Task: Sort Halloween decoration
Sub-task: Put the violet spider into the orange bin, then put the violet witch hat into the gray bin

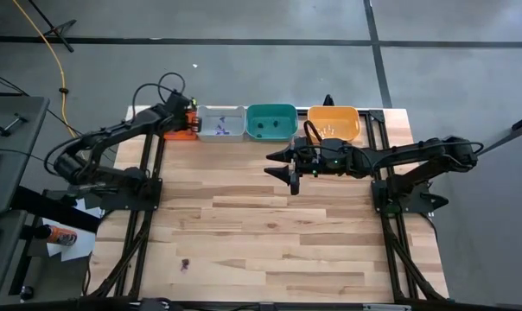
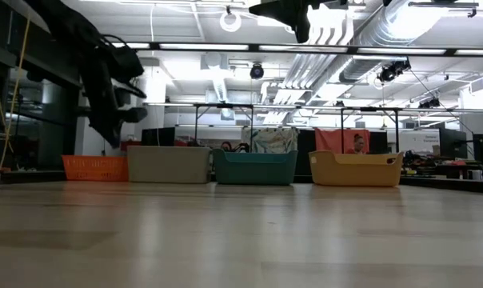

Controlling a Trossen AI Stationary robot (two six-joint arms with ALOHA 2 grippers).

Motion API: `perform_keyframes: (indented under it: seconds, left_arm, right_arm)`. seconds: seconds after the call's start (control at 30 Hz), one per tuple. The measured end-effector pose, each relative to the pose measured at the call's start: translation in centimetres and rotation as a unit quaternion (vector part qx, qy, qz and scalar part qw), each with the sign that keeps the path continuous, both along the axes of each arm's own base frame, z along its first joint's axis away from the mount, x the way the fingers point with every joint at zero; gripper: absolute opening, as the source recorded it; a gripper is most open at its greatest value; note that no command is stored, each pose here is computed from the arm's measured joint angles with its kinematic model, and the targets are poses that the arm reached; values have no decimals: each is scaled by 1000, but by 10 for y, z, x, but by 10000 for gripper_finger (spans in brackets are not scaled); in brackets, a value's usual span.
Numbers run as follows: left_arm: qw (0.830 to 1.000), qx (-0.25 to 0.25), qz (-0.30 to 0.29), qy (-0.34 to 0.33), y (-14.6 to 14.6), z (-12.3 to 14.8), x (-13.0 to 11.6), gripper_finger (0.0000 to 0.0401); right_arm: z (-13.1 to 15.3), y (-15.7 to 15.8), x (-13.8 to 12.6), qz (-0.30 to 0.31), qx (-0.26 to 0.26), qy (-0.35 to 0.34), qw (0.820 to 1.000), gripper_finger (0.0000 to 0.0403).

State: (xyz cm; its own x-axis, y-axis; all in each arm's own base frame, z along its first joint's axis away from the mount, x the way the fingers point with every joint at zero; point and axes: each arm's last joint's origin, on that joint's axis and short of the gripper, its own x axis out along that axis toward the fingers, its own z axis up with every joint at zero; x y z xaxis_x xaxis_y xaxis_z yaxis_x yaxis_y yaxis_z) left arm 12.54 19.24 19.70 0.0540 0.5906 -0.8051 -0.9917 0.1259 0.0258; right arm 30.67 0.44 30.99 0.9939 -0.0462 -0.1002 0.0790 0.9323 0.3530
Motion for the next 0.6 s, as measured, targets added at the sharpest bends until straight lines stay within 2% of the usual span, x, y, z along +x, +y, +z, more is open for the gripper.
perform_keyframes:
  seconds: [0.3,0.6]
  left_arm:
    - [998,-37,-3,42,1,-17,5,8]
    - [998,-46,-1,44,0,-19,5,65]
  right_arm:
    - [0,0,0,0,0,1,1000,233]
    - [-2,0,0,0,-4,12,1000,233]
